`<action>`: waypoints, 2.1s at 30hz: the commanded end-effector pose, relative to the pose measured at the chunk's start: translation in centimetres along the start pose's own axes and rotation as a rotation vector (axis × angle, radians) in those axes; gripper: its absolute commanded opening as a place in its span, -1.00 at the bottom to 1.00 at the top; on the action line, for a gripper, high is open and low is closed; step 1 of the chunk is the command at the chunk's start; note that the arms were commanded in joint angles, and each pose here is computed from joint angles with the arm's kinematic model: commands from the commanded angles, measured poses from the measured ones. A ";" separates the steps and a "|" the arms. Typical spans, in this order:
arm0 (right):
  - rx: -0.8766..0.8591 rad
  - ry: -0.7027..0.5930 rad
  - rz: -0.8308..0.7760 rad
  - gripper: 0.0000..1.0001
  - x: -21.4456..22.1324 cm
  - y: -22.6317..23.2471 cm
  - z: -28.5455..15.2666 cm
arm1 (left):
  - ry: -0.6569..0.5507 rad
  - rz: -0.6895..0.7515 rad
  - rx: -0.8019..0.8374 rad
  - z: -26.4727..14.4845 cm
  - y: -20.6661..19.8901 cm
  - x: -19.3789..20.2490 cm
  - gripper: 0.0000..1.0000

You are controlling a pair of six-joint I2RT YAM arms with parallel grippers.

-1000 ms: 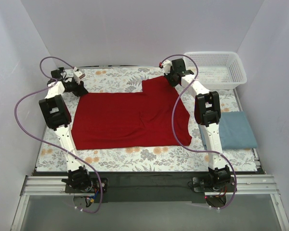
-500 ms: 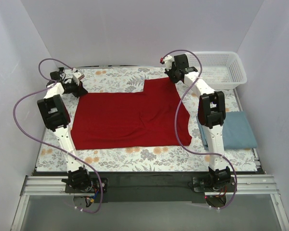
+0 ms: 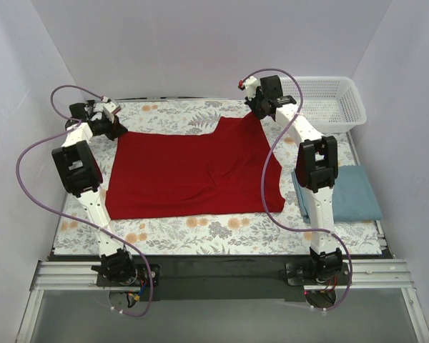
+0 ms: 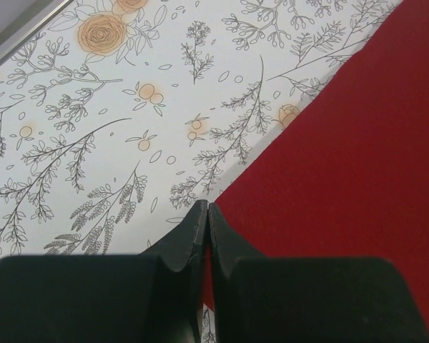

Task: Fold and stack the t-shirts
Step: Fold the tshirt

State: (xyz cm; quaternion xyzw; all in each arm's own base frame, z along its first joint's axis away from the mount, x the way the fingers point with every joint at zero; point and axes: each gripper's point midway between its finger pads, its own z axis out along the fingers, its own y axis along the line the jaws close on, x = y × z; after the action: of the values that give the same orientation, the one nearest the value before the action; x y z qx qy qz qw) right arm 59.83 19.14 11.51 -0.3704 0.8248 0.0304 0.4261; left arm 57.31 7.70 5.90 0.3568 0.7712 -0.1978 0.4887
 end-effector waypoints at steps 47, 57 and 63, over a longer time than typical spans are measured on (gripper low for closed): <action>-0.221 0.075 -0.051 -0.97 6.9 11.3 -20.1 | 0.009 0.276 0.030 -16.0 -14.2 -1.4 -1.00; -0.273 0.236 -0.042 -0.97 14.1 14.4 -18.9 | 0.082 0.251 0.065 -16.0 -15.9 2.4 -1.00; -0.260 0.276 -0.040 -0.97 14.7 13.9 -17.6 | 0.122 0.219 0.072 -15.5 -16.5 4.4 -1.00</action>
State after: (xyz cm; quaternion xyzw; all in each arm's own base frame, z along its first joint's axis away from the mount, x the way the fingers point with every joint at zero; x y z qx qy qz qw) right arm 32.13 14.19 7.91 -0.4391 0.8590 0.0950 0.2454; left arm 33.95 7.69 7.38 0.4471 0.7571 -0.1834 0.4396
